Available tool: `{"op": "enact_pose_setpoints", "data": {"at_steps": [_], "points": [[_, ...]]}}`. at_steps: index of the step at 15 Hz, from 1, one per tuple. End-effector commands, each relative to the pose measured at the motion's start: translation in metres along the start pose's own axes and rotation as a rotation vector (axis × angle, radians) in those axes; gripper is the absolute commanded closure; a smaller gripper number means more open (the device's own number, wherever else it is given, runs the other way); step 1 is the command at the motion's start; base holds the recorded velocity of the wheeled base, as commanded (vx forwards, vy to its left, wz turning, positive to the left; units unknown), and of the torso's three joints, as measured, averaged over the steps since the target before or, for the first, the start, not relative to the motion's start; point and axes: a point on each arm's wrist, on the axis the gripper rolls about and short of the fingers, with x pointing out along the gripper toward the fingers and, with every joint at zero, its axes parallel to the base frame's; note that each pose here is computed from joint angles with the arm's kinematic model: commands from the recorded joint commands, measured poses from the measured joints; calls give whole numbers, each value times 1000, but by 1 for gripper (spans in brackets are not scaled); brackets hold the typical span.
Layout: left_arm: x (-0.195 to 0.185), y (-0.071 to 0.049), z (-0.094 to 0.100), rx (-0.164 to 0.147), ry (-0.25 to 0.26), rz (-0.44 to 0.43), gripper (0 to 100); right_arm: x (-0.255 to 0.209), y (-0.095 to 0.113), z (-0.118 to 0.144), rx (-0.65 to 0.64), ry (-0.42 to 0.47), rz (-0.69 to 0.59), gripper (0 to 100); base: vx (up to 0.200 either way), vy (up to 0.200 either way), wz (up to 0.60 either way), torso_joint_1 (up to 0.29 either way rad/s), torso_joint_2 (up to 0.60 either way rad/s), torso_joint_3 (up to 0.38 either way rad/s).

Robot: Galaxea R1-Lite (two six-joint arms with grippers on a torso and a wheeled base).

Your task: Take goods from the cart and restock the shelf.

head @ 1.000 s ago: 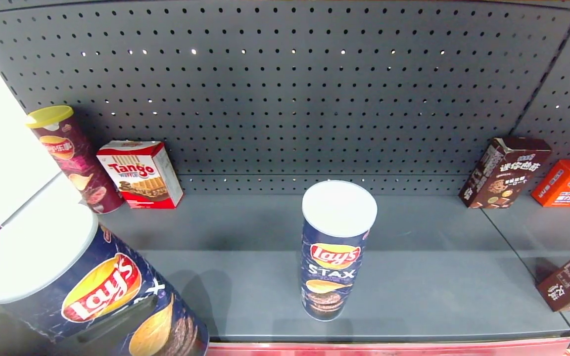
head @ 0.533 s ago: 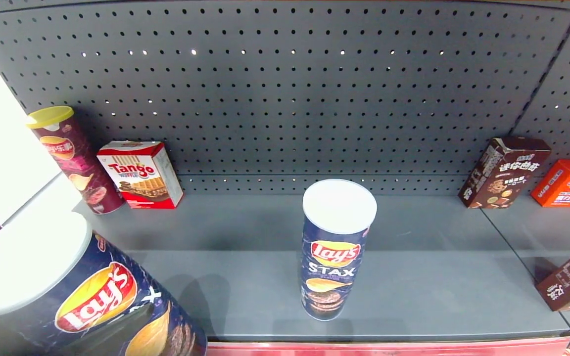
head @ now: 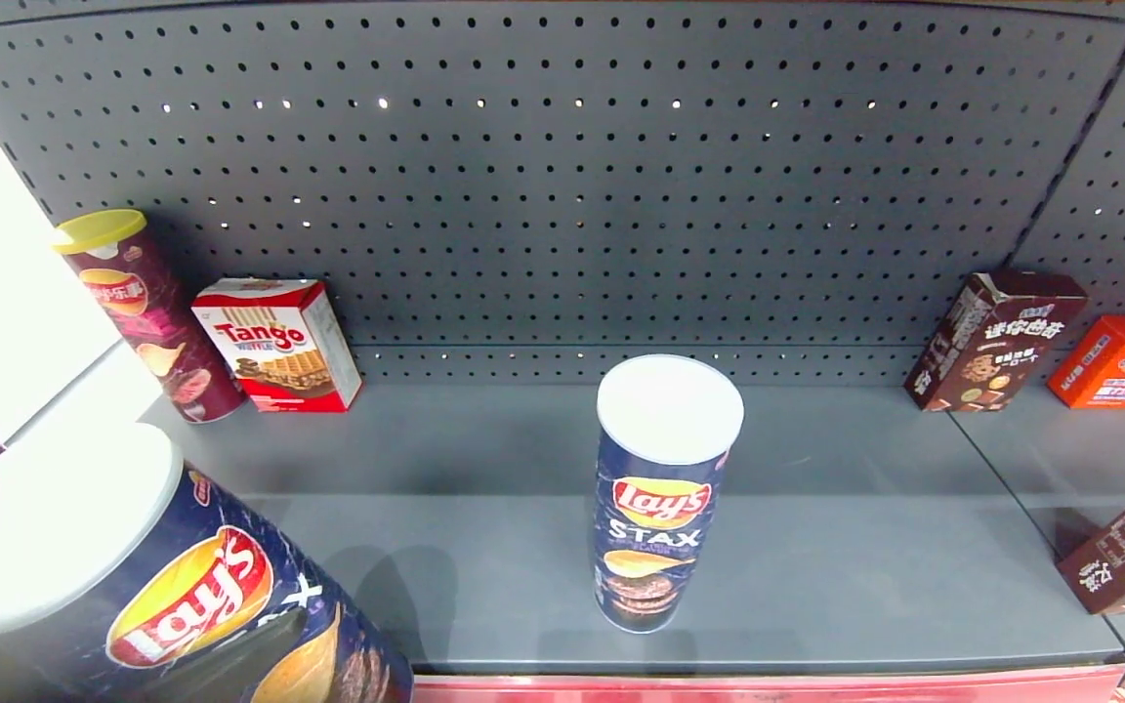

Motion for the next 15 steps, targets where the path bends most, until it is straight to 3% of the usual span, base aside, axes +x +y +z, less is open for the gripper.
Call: {"op": "enact_pose_setpoints", "data": {"at_steps": [1,3,11,13,15], "points": [[0,0,0,-1,2,0,100,2,1,0,5,27,-45,0,0,0,0,0,0,0],[0,0,0,-4,3,0,100,4,1,1,5,61,-64,0,0,0,0,0,0,0],[9,2,0,-16,27,-4,100,3,1,1,11,34,-72,0,0,0,0,0,0,0],[25,6,13,-73,22,-5,100,3,1,1,11,34,-72,0,0,0,0,0,0,0],[43,11,23,-77,22,8,100,3,1,1,11,34,-72,0,0,0,0,0,0,0]]}}
